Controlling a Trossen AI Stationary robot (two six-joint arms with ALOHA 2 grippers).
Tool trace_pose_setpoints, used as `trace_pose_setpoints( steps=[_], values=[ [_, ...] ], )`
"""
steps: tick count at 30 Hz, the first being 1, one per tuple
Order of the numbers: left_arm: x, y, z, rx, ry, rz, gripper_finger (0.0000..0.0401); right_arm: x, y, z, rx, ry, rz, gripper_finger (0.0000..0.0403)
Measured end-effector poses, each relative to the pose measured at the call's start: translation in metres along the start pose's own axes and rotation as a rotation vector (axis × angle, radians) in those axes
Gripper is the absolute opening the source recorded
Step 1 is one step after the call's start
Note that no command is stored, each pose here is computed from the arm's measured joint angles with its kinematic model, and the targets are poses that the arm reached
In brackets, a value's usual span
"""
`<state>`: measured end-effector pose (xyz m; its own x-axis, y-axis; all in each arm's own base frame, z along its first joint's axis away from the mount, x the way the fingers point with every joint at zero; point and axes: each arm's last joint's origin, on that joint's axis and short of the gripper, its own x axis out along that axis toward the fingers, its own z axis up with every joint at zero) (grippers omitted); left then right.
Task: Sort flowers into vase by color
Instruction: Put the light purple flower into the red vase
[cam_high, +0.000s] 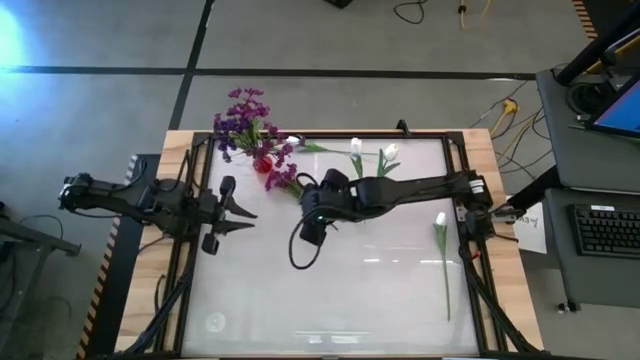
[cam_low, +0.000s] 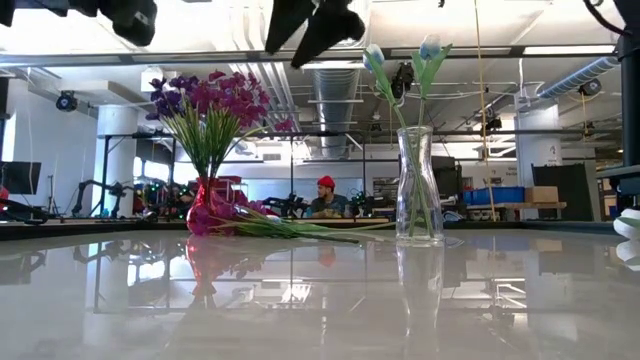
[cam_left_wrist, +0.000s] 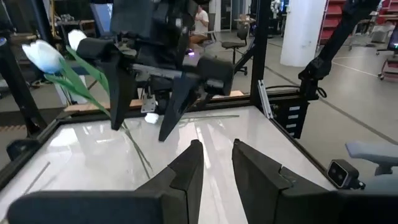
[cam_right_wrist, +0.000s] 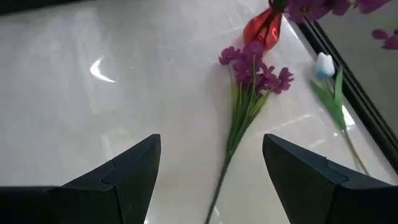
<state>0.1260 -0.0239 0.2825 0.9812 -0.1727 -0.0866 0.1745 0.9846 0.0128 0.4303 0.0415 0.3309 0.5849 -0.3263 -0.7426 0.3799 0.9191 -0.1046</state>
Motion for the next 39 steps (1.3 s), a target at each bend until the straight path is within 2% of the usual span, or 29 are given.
trace_pose_setpoints(
  steps=[7,18,23,34,36,39],
  values=[
    [-0.002,0.0,-0.009,-0.014,0.01,0.0,0.0076,0.021,0.007,-0.006,-0.023,0.042,-0.03,0.0274],
    [-0.002,0.0,-0.009,-0.013,0.008,0.002,0.0076,0.042,0.016,-0.008,-0.014,0.02,-0.023,0.0274],
    [-0.001,0.0,-0.009,-0.014,0.011,0.003,0.0076,0.057,0.02,-0.014,-0.036,0.055,-0.03,0.0274],
    [0.003,0.001,-0.012,-0.011,0.042,0.022,0.0076,0.047,0.016,-0.014,-0.044,0.07,-0.033,0.0274],
    [0.005,0.001,-0.013,-0.01,0.051,0.047,0.0076,0.043,0.017,-0.015,-0.046,0.094,-0.005,0.0274],
    [0.007,0.002,-0.014,-0.01,0.064,0.065,0.0076,0.037,0.024,-0.02,-0.046,0.167,0.103,0.0274]
  ],
)
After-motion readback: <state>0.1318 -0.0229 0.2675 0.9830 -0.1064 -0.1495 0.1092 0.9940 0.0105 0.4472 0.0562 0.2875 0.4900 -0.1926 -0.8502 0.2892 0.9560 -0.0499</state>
